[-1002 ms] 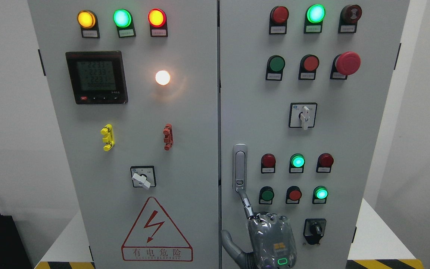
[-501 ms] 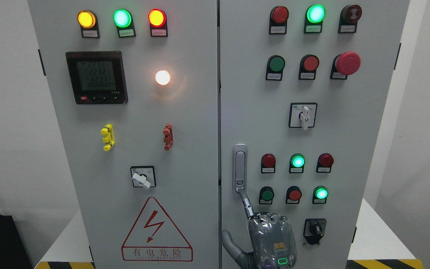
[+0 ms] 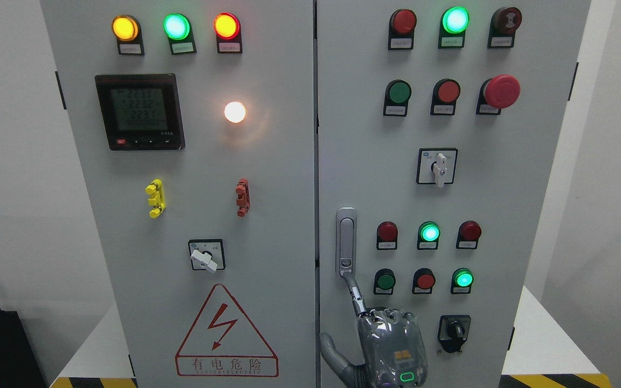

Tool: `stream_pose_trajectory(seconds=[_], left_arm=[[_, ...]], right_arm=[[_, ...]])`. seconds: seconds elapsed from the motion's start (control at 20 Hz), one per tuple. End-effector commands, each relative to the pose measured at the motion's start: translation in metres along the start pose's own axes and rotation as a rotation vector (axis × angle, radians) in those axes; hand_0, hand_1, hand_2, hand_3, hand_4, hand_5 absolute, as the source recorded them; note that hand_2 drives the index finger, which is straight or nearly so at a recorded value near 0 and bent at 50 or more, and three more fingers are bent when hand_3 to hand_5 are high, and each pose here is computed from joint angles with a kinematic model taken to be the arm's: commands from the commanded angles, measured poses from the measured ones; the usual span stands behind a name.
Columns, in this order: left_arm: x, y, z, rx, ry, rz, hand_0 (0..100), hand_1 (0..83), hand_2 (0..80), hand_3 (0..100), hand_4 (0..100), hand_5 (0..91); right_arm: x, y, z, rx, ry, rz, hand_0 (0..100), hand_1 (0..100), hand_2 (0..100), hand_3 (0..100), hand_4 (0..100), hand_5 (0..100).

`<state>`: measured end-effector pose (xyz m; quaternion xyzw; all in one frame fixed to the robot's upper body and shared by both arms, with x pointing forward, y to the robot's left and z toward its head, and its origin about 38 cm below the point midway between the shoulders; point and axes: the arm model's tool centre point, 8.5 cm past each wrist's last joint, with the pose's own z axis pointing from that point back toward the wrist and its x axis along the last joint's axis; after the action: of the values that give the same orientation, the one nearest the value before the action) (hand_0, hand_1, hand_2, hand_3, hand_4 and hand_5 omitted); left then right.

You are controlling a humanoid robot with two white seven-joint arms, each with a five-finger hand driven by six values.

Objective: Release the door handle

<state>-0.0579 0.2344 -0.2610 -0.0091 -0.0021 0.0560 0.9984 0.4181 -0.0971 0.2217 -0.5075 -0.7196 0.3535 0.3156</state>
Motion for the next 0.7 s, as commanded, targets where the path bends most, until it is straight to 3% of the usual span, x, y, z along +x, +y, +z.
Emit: stream_pose_trajectory(seconds=[0.0, 0.65], left_arm=[[-0.0067, 0.0014, 0.0011, 0.001, 0.02, -0.013, 12, 38.9, 0.0, 0, 0, 0.0], [-0.0068, 0.0004, 0.001, 0.0, 0.02, -0.013, 12, 38.9, 0.0, 0, 0, 0.0]], right_arm=[[0.0005, 0.0011, 0.0004, 0.005, 0.002, -0.003, 32, 24, 0, 100, 100, 98], [0.0006, 0.0023, 0.001, 0.016, 0.005, -0.003, 32, 24, 0, 100, 100, 98]])
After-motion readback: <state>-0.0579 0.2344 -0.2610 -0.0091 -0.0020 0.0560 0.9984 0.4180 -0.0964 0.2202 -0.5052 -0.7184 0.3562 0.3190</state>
